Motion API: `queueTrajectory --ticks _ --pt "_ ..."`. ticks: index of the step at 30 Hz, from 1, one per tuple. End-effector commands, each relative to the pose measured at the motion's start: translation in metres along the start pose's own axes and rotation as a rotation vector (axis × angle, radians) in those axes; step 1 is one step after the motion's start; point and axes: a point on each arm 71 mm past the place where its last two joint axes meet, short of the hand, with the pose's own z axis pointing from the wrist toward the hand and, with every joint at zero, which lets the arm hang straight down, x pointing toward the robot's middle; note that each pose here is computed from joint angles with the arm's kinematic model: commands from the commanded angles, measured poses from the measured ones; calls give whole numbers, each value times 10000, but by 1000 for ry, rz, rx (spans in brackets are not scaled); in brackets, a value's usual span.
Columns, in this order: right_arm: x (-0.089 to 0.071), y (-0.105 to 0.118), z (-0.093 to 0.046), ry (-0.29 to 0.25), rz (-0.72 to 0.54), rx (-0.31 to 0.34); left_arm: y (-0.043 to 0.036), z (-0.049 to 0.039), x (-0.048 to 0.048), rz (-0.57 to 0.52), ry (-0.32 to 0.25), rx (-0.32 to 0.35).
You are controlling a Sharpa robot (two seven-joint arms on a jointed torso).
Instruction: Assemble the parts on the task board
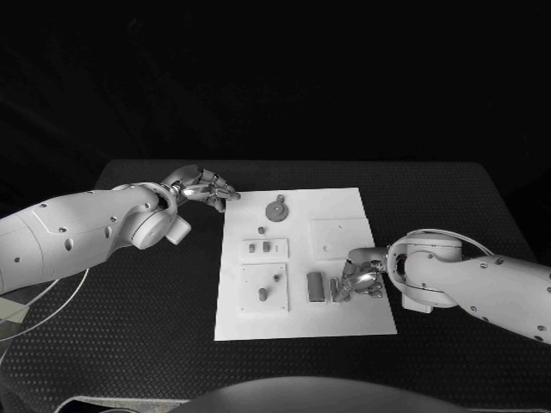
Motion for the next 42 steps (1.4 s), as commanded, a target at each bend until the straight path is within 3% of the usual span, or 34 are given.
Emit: queueTrajectory --ticks 1,13,24,29,33,40,42 --pt "59 -75 25 33 -43 44 -14 3 15 -3 13 7" --pt "52 -79 21 16 -41 42 -14 2 15 -2 13 7" --pt "15 -42 -58 -80 49 2 -17 6 13 -18 8 9" --pt "-101 -46 -102 -146 120 -17 -17 11 23 -77 12 3" --pt "-201 -49 -115 -185 201 -70 -20 16 29 -107 10 1" --pt "-466 -119 -95 -334 367 -203 -26 19 23 -171 -9 1" --pt "-536 -167 -77 -352 429 -238 -30 18 22 -184 -15 3"
